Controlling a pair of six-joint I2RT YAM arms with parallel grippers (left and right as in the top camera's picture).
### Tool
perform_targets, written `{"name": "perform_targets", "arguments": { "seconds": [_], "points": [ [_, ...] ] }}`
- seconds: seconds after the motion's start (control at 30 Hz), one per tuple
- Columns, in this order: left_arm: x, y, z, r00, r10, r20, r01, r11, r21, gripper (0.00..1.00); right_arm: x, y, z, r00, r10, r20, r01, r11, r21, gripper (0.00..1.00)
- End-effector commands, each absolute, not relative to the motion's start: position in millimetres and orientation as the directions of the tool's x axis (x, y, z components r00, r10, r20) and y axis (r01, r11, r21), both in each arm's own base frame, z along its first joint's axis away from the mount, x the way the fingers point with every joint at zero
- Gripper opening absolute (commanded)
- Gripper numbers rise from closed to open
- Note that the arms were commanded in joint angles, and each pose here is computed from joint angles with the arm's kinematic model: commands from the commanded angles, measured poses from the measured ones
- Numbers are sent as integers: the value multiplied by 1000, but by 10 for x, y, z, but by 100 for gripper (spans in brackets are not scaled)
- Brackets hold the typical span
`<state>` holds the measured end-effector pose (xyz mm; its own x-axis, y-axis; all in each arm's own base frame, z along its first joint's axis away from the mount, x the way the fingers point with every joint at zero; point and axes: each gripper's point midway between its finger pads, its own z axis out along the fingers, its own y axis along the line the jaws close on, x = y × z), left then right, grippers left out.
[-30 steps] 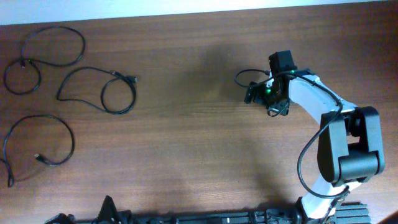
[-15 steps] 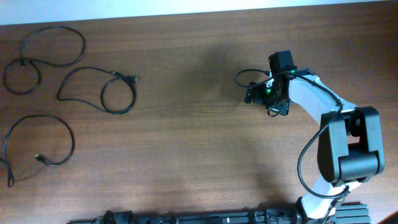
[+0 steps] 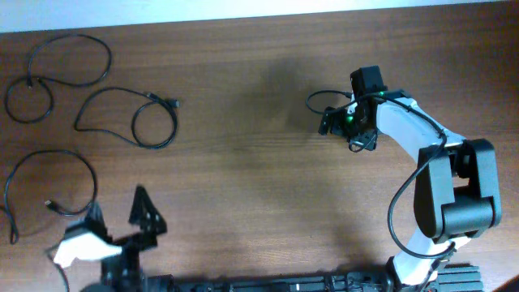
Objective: Untangle cables
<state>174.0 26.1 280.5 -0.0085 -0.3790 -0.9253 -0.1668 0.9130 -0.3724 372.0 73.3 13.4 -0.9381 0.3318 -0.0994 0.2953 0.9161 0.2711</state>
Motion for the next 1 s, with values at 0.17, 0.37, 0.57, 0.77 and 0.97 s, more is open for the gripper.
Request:
{"name": "perform_targets", "arguments": {
  "seconds": [0.17,0.37,0.57,0.77,0.97],
  "points": [
    [2359,139,2146,43,-240,-970,-62,968,-243,99,3726,734,185,-936,332,-115,293,918,269,99],
    [2416,132,1883,-9,-136,-991,-68,989,-135,99,3726,734,185,-936,332,-115,293,918,269,99],
    [2467,-44,1748,-5,-28,-1000,37,999,-28,99,3726,734,185,-936,332,-115,293,918,269,99],
    [2460,-44,1575,-76,-24,-997,36,999,-26,99,3726,734,185,-936,332,-115,293,918,269,99],
    [2460,-44,1576,-75,-24,-997,36,999,-26,99,3726,734,185,-936,332,-115,293,918,269,99]
  ]
}}
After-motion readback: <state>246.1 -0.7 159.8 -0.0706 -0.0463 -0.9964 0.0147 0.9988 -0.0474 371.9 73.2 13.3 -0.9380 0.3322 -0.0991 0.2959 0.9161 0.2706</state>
